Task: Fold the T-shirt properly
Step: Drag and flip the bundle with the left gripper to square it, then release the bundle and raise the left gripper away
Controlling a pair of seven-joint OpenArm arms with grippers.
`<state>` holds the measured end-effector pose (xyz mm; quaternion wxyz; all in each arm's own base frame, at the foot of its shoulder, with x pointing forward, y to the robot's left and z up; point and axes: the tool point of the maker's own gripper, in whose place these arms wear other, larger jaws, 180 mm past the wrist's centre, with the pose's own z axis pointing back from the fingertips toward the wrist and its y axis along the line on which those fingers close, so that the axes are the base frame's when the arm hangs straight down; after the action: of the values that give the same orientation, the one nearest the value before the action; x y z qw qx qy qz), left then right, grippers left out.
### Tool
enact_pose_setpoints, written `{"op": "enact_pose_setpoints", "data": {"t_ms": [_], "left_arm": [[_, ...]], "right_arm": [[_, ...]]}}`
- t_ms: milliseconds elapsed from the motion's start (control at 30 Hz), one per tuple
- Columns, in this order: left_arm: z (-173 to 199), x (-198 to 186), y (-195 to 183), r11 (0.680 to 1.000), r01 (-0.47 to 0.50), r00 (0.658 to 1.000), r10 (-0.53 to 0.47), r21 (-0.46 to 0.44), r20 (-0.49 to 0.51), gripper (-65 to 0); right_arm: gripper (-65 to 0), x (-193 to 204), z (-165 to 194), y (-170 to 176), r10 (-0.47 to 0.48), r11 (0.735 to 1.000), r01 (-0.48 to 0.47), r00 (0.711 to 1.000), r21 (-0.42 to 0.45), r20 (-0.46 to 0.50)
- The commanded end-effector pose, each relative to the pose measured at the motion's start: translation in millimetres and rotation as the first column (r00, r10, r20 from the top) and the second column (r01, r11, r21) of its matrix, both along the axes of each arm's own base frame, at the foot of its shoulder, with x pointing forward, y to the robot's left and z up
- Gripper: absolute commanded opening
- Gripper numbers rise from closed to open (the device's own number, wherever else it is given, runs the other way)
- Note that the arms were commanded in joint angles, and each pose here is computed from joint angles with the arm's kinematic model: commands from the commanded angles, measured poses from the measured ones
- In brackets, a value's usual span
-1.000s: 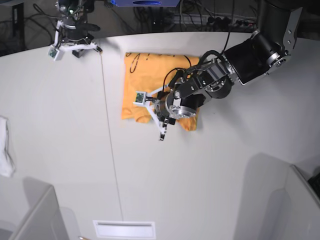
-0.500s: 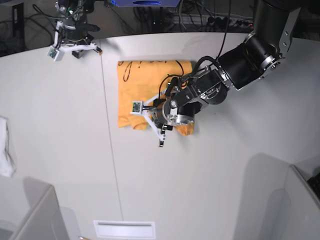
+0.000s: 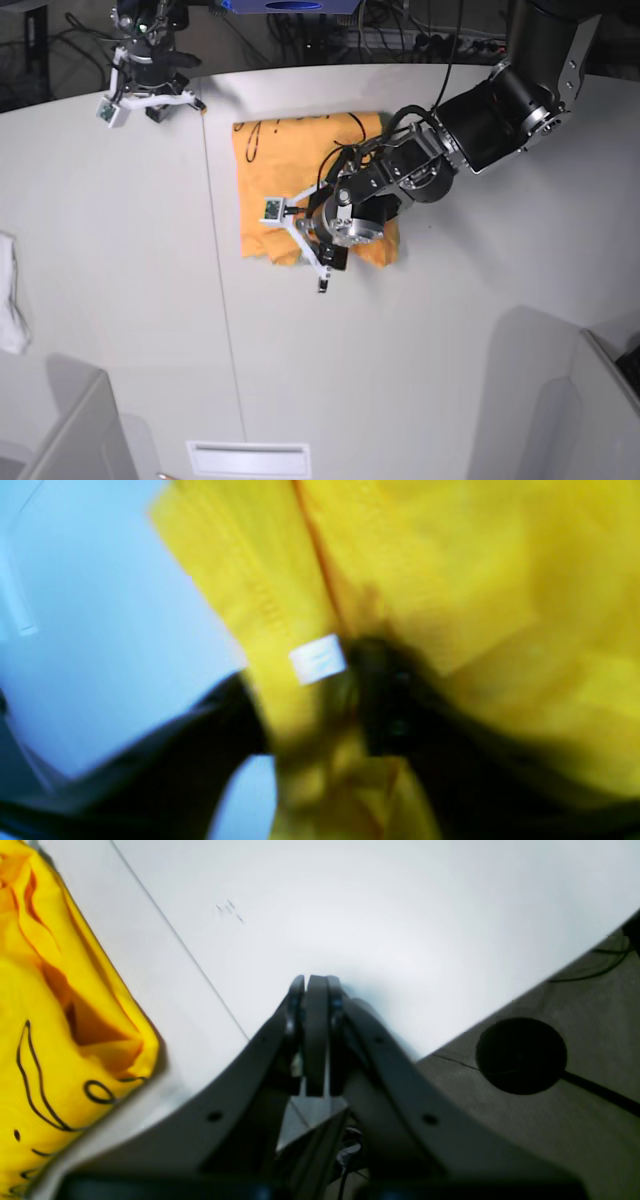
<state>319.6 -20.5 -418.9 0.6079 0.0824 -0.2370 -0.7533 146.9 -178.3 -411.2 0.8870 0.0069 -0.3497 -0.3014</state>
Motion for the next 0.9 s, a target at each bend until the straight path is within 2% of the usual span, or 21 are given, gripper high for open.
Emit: {"op": "enact_pose_setpoints", "data": {"t_ms": [0, 100, 200, 300, 400, 500, 567, 600, 633, 667, 767, 800, 867], "left_arm": [[-1, -4, 4, 1.000, 0.015, 1.000, -0.015, 0.024, -0.022, -29.6], [17, 18, 7, 0.999, -0.037, 0.999, 0.038, -0.017, 0.020, -15.1], [53, 45, -1, 0.984, -0.114, 0.990, 0.124, -0.137, 0.067, -8.9], [102, 71, -1, 0.946, -0.169, 0.968, 0.212, -0.277, 0.133, -8.6], [153, 85, 7, 0.898, -0.183, 0.938, 0.281, -0.399, 0.204, -8.6], [188, 82, 26, 0.840, -0.201, 0.899, 0.362, -0.503, 0.246, -8.9], [196, 66, 38, 0.809, -0.214, 0.882, 0.401, -0.547, 0.248, -9.5], [193, 59, 50, 0.803, -0.234, 0.873, 0.422, -0.548, 0.245, -12.3], [185, 51, 64, 0.804, -0.260, 0.867, 0.438, -0.535, 0.236, -18.1], [175, 43, 77, 0.807, -0.287, 0.864, 0.451, -0.516, 0.225, -26.2], [141, 23, 117, 0.814, -0.371, 0.852, 0.490, -0.447, 0.185, -57.8], [130, 13, 133, 0.818, -0.397, 0.849, 0.499, -0.417, 0.172, -65.0], [113, -7, 151, 0.821, -0.413, 0.856, 0.497, -0.394, 0.138, -65.0]], "right_arm": [[-65.0, 1, 6, -2, 0.003, 1.000, -0.003, 1.000, -0.018, 0.020], [-65.0, 1, 6, -2, 0.004, 1.000, -0.004, 1.000, -0.017, 0.021], [-65.0, 3, 5, 8, 0.025, 1.000, -0.025, 0.999, 0.000, 0.023], [-65.0, 9, 2, 16, 0.054, 0.998, -0.054, 0.998, 0.007, 0.026], [-65.0, 10, 0, 18, 0.058, 0.998, -0.058, 0.998, 0.012, 0.024], [-65.0, 12, 3, 20, 0.073, 0.997, -0.074, 0.997, 0.014, 0.036], [-65.0, 15, 8, 26, 0.118, 0.993, -0.120, 0.991, 0.018, 0.064], [-65.0, 15, 11, 28, 0.135, 0.990, -0.137, 0.988, 0.020, 0.073], [-65.0, 15, 12, 29, 0.144, 0.989, -0.146, 0.986, 0.018, 0.080], [-65.0, 16, 16, 27, 0.143, 0.990, -0.144, 0.985, 0.008, 0.098], [-65.0, 12, 22, 20, 0.152, 0.988, -0.148, 0.981, -0.036, 0.124], [-65.0, 9, 23, 15, 0.166, 0.985, -0.159, 0.978, -0.062, 0.128], [-65.0, 5, 28, 5, 0.180, 0.980, -0.165, 0.973, -0.108, 0.145]]}}
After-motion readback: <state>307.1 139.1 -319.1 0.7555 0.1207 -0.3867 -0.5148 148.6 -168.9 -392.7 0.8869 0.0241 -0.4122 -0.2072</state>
